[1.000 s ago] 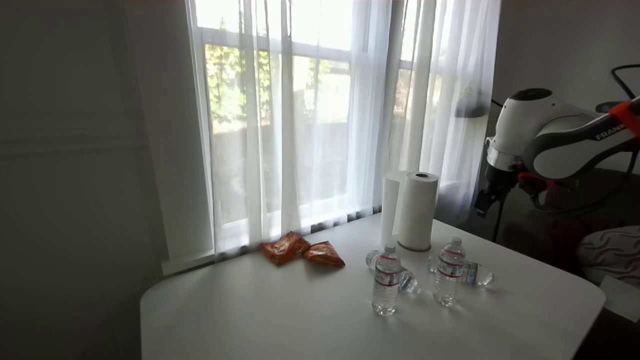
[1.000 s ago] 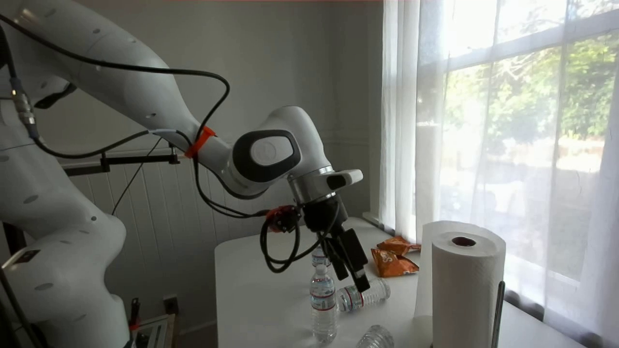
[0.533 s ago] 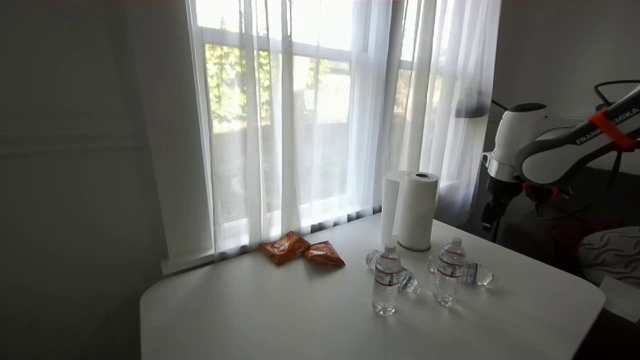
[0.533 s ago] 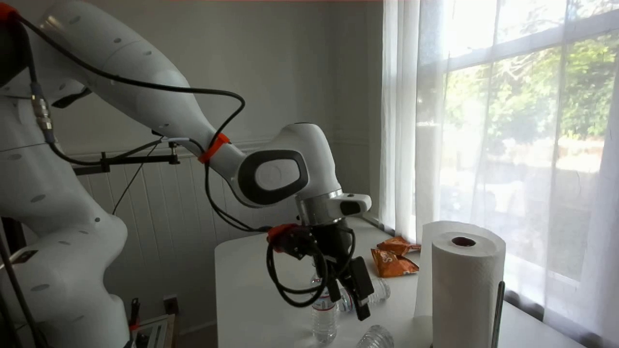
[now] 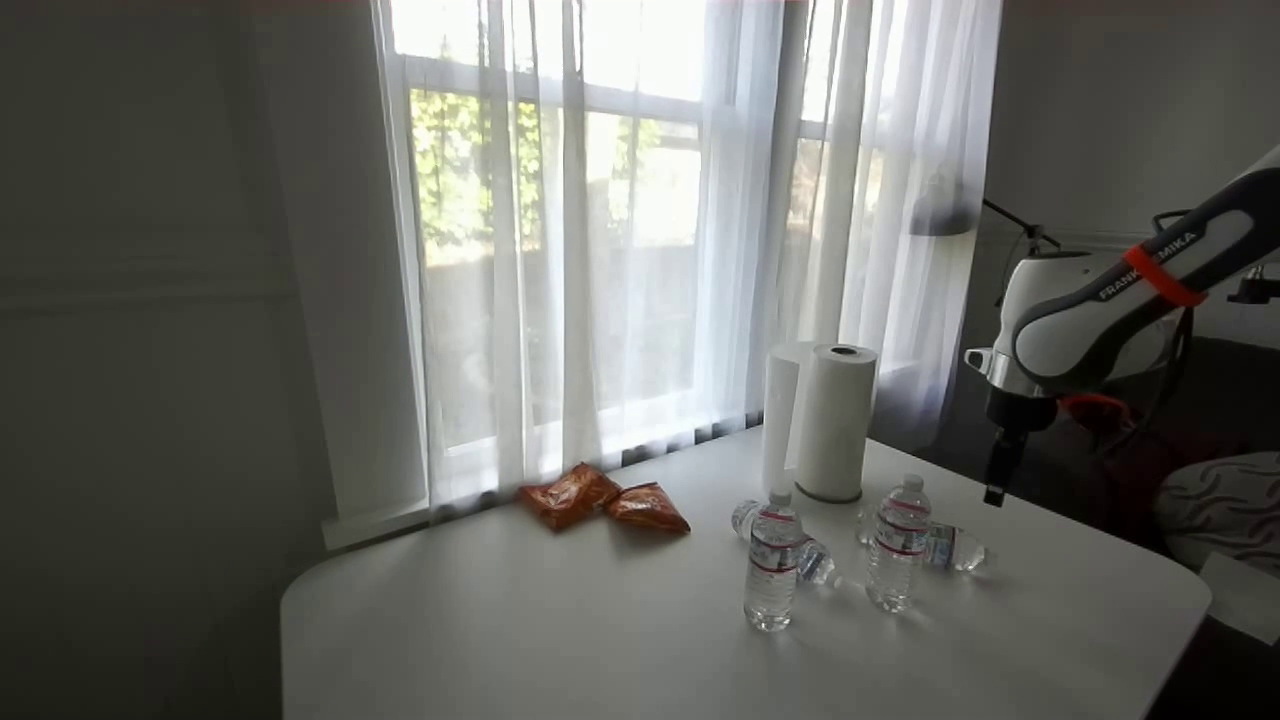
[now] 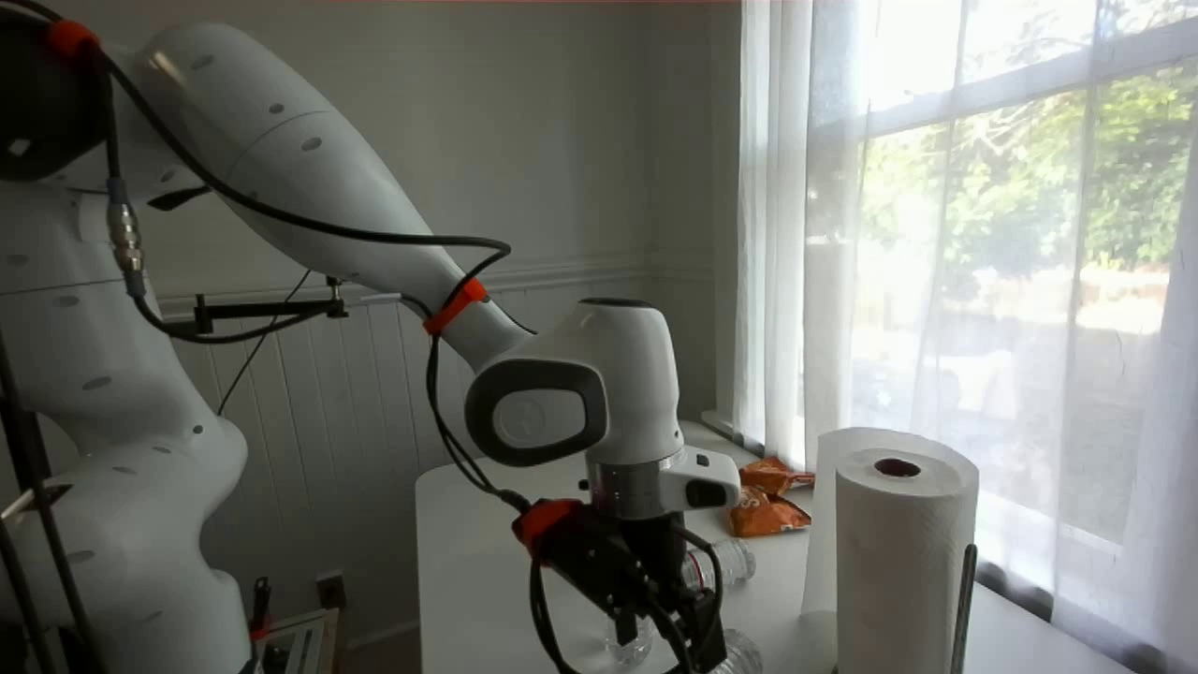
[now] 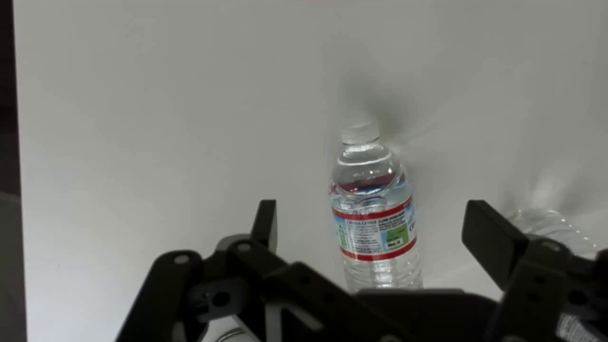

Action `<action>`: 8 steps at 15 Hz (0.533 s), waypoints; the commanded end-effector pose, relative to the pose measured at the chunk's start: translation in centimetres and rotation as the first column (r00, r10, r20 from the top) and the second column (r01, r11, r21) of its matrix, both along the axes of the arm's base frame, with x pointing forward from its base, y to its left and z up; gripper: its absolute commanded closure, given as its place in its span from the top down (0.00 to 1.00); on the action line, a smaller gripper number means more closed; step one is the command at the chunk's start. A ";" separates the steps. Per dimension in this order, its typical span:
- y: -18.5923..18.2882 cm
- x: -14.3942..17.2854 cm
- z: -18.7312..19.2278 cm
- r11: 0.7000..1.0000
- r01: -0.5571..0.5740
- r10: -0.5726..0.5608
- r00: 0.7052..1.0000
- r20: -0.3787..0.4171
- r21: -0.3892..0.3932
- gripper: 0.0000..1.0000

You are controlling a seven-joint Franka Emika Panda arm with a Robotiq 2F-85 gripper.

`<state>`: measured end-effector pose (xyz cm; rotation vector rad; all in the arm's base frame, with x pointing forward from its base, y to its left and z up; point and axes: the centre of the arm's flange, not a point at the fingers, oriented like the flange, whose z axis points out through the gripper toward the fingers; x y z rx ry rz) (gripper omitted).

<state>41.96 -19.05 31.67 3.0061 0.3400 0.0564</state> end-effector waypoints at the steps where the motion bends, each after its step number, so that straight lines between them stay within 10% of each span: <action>1: -1.2 0.8 -2.5 0.997 -0.069 0.070 0.997 -0.027 0.024 1.00; 8: 0.1 2.6 -6.9 0.994 -0.106 0.106 0.994 -0.001 0.021 1.00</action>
